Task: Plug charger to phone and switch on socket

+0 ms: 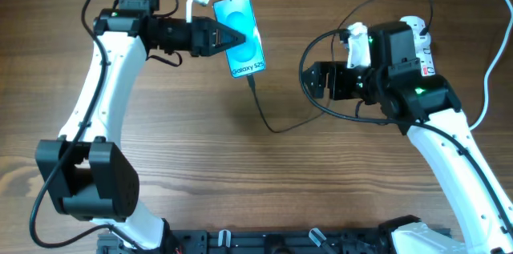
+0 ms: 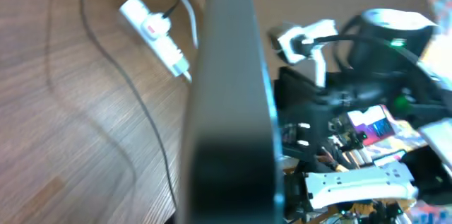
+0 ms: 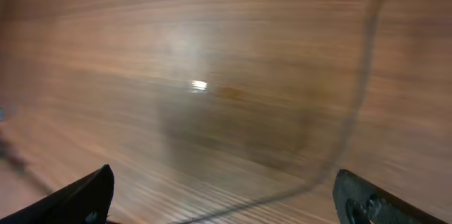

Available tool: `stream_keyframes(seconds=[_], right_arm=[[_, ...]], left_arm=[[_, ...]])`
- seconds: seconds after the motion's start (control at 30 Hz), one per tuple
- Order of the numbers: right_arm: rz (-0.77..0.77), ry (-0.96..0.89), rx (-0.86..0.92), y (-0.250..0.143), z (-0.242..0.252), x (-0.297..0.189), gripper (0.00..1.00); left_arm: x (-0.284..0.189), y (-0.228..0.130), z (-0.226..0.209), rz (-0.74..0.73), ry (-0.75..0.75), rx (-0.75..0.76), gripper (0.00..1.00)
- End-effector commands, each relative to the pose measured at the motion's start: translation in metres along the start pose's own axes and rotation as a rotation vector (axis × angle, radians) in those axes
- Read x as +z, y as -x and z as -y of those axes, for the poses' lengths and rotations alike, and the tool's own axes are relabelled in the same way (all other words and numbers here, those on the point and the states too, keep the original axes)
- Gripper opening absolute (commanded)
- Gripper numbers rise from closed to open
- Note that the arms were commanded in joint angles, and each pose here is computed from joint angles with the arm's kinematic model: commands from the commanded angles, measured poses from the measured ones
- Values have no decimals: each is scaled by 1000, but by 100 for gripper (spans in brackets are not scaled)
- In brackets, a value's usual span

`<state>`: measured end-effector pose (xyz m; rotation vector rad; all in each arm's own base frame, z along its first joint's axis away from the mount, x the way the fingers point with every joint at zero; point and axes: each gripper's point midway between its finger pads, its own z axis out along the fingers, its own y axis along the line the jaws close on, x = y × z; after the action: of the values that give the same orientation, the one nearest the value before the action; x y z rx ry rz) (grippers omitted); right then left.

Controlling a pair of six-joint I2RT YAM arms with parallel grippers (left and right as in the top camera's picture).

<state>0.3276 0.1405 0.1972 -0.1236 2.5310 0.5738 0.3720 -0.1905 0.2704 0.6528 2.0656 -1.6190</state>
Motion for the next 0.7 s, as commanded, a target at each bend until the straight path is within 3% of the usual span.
stream_keyframes(seconds=[0.0,0.17,0.47,0.67], right_arm=[[58,-190,-1,11,30,-13,100],[-1,-241,5,-4,40,-14,100],[-64,-254,-62,-17,44,-15,100],[-73,-256,-60,-19,44,-15,100]], left_arm=[[-11,10,40,61,-172,130,4],[-14,13,51,82,-238,177,4],[-7,13,47,78,-207,319,4],[18,-13,0,-87,94,258,4]])
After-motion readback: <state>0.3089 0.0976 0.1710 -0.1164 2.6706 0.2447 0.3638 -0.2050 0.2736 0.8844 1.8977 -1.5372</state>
